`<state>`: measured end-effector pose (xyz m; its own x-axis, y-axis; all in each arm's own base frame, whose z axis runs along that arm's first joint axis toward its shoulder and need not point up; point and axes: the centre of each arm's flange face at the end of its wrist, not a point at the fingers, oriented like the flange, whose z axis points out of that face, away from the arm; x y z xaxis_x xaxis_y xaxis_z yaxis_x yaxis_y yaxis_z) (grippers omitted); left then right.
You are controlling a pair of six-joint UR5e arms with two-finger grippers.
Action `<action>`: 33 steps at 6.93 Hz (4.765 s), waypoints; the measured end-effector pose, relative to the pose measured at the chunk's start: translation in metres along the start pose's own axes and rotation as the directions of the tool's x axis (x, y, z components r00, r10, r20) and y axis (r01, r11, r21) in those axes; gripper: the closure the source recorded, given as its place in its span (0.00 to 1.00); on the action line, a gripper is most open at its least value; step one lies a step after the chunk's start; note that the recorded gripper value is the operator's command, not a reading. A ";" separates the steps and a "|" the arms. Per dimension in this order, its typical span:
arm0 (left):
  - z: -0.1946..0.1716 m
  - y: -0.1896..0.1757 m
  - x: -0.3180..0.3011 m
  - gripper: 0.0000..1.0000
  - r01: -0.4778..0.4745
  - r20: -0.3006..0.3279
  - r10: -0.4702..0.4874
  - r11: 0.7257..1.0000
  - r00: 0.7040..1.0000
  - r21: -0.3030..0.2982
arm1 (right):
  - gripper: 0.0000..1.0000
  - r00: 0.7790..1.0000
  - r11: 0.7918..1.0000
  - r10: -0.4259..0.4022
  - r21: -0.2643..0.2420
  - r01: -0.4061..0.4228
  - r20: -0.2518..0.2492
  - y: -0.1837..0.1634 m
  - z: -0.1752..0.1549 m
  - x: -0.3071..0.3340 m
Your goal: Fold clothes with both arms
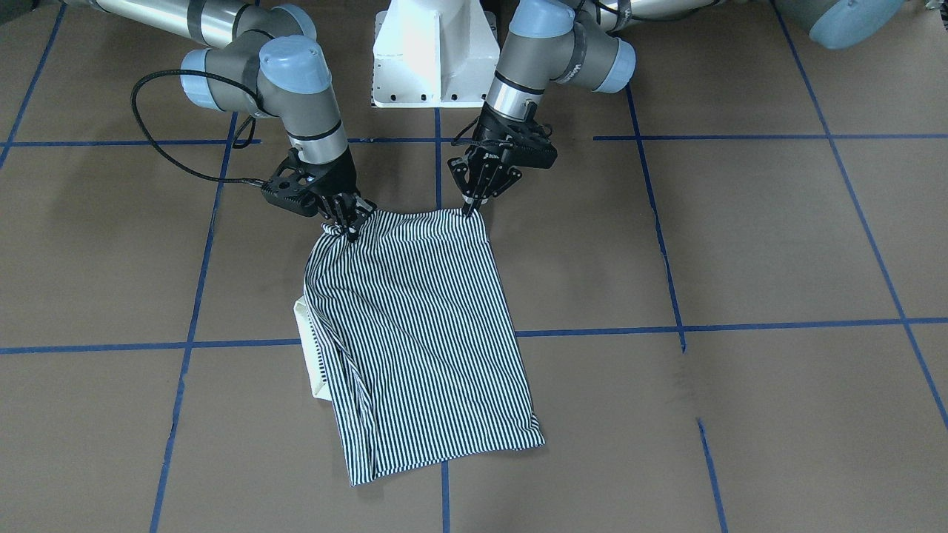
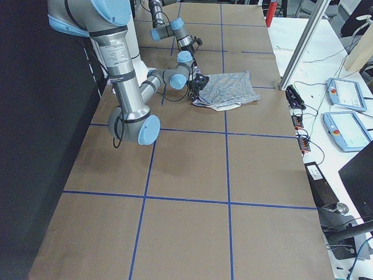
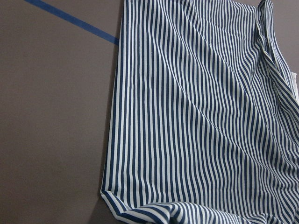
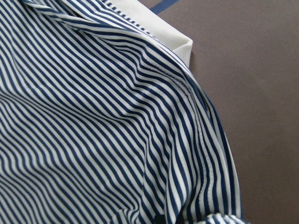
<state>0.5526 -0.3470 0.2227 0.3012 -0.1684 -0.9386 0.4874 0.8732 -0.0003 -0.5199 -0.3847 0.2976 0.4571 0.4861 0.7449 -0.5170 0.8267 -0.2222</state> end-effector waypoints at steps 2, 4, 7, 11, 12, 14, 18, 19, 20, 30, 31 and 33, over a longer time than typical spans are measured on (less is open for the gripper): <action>-0.046 -0.010 0.005 1.00 -0.038 -0.032 0.038 0.999 0.999 -0.010 | 1.00 0.998 0.999 0.032 -0.005 -0.031 0.051 0.020 -0.067 -0.010; -0.116 -0.012 0.027 1.00 -0.041 -0.039 0.038 0.995 0.999 -0.086 | 1.00 0.996 0.999 0.030 -0.035 -0.027 0.088 0.054 -0.147 -0.008; -0.144 -0.032 0.043 1.00 -0.039 0.004 0.040 0.994 0.999 -0.100 | 1.00 0.998 1.000 0.012 -0.010 -0.012 0.057 0.061 -0.156 -0.006; -0.065 -0.130 0.090 1.00 -0.077 0.070 0.076 0.997 0.995 0.012 | 1.00 1.000 0.988 0.016 0.155 -0.017 0.003 -0.020 -0.113 -0.053; -0.031 -0.147 0.091 1.00 -0.081 0.075 0.079 0.996 0.994 0.030 | 1.00 0.999 0.983 0.025 0.184 -0.020 -0.024 -0.038 -0.089 -0.066; 0.020 -0.160 0.084 1.00 -0.098 0.094 0.094 0.994 0.991 0.039 | 1.00 0.999 0.977 0.037 0.211 -0.032 -0.023 -0.064 -0.036 -0.085; 0.081 -0.165 0.053 1.00 -0.105 0.132 0.100 0.994 0.986 0.035 | 1.00 0.998 0.973 0.031 0.230 -0.018 -0.054 -0.087 0.026 -0.098; 0.085 -0.165 0.051 1.00 -0.105 0.135 0.100 0.994 0.986 0.033 | 1.00 0.998 0.974 0.022 0.228 -0.009 -0.051 -0.088 0.030 -0.098; 0.086 -0.165 0.051 1.00 -0.105 0.136 0.100 0.994 0.986 0.033 | 1.00 0.999 0.974 0.009 0.226 0.000 -0.041 -0.090 0.030 -0.099; 0.086 -0.191 0.025 0.00 -0.257 0.124 0.256 0.966 0.959 -0.010 | 0.00 0.990 0.968 -0.130 0.207 0.140 -0.062 -0.118 0.021 -0.105; 0.075 -0.215 0.000 0.00 -0.320 0.095 0.323 0.946 0.941 -0.050 | 0.00 0.985 0.967 -0.165 0.190 0.171 -0.046 -0.112 0.011 -0.120; 0.060 -0.253 -0.040 0.00 -0.390 0.069 0.393 0.919 0.917 -0.062 | 0.00 0.966 0.951 -0.256 0.174 0.257 -0.033 -0.091 0.002 -0.138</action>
<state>0.4664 -0.5884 0.2807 0.5242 0.1577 -0.8369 0.2798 0.8963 0.3441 -0.5376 -0.5272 0.2168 0.5974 0.2677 0.7560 -0.4998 0.8615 0.0899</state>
